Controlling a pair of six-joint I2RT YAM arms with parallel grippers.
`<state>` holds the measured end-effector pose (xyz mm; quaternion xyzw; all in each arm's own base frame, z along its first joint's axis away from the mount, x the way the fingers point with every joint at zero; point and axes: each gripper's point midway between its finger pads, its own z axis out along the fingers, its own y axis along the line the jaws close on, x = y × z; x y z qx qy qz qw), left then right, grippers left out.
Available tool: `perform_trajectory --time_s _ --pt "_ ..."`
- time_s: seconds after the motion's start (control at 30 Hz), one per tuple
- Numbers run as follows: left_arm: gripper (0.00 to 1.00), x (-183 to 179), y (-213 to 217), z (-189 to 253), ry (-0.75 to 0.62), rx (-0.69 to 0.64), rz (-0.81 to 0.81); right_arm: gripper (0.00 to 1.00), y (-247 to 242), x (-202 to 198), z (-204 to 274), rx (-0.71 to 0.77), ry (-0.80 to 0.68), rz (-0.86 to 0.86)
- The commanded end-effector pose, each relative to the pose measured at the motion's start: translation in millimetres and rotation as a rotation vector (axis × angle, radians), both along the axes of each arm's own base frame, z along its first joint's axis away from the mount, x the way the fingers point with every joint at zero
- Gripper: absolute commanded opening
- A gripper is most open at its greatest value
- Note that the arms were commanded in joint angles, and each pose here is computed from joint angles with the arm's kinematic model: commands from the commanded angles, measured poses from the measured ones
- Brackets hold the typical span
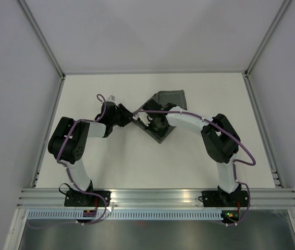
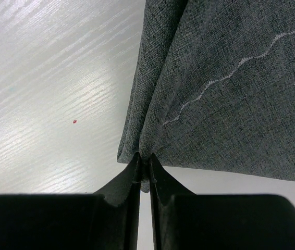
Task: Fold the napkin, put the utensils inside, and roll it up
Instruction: Roll the napkin with the utensil
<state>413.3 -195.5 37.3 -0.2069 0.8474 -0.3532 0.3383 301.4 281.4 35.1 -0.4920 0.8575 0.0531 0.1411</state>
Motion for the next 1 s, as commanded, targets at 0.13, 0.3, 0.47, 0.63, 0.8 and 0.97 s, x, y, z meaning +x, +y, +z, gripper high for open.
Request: perform_trajectory --time_s 0.13,0.3,0.47,0.63,0.8,0.97 --pt "0.47 1.7 -6.3 41.2 -0.105 -0.034 -0.041 0.16 9.8 6.1 6.9 0.021 -0.013 -0.011" --pt "0.48 -2.4 -2.8 45.3 -0.108 -0.028 -0.044 0.17 10.6 6.4 8.6 0.022 -0.012 -0.012" --pt "0.51 -7.9 5.5 53.2 -0.118 -0.016 -0.041 0.24 13.4 7.0 16.5 0.032 -0.009 -0.01" --pt "0.56 -9.3 16.5 59.7 -0.122 0.014 -0.029 0.42 16.2 7.8 28.1 0.049 -0.02 -0.007" --pt "0.56 -5.2 25.3 73.7 -0.135 0.01 -0.007 0.44 22.1 16.8 55.5 0.089 -0.071 -0.016" --pt "0.55 5.0 42.2 99.5 -0.163 0.036 0.044 0.51 38.2 35.5 67.8 0.086 -0.2 -0.027"
